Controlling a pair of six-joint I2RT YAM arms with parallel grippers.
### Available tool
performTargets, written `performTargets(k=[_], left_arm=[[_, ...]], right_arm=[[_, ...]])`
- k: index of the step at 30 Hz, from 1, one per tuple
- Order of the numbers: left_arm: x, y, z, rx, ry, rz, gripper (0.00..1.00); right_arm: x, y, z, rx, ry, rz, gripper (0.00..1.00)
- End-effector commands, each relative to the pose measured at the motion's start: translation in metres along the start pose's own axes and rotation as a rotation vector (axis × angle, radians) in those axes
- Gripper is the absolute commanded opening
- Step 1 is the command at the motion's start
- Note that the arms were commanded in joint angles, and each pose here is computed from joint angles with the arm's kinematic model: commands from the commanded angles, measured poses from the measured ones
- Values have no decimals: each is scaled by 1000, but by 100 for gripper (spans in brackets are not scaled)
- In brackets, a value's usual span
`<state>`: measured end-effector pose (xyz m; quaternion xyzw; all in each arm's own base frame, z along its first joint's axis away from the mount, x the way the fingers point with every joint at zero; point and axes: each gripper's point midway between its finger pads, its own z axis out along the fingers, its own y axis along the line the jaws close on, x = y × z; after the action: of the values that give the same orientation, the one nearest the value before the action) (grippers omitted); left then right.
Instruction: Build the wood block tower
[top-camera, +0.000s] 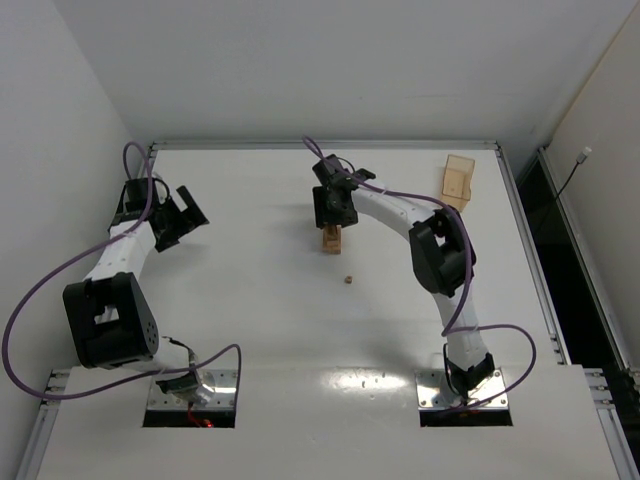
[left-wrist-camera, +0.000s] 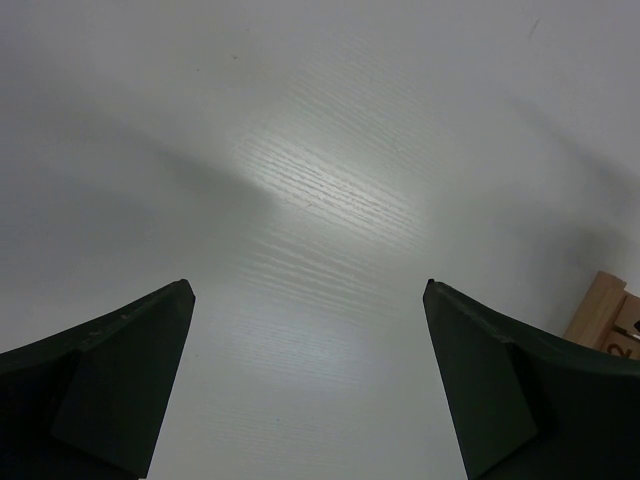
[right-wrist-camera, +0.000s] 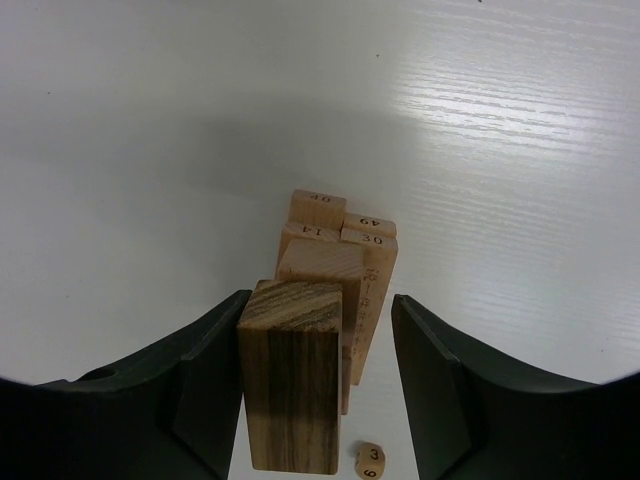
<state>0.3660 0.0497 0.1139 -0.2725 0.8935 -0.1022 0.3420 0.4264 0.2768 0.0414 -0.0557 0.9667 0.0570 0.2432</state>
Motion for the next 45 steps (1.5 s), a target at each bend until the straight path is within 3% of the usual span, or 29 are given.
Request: performTargets(k=[1,9,20,22,25,30,37,45], left_arm=[[-17,-8,-2,29,-48,-4,99],[-16,-7,0,25,-40,-6,99],[-18,-7,1,25,-40,-6,99],[-18,-7,1,25,-40,-6,99],[-18,-7,1,25,-40,-6,99],[-18,-7,1,25,-40,-6,99],[-14,-6,3,22,-32,-8,99],[-15,-8,0,34,-36,-6,99]], right_arm=[[-19,4,-4,-10,-50,23,52],[-17,9,-4,-14,-49,15,46],[-17,8,-4,-14,-49,-4,46],[-16,9,-5,-22,-45,-4,50],[-17,13,-5,-44,-45,-15,66],[-22,19,-13,-59,-70,-39,73],[-24,29,-25,-91,-100,-88,73],[-21,17,-21,-29,-102,-80,65]])
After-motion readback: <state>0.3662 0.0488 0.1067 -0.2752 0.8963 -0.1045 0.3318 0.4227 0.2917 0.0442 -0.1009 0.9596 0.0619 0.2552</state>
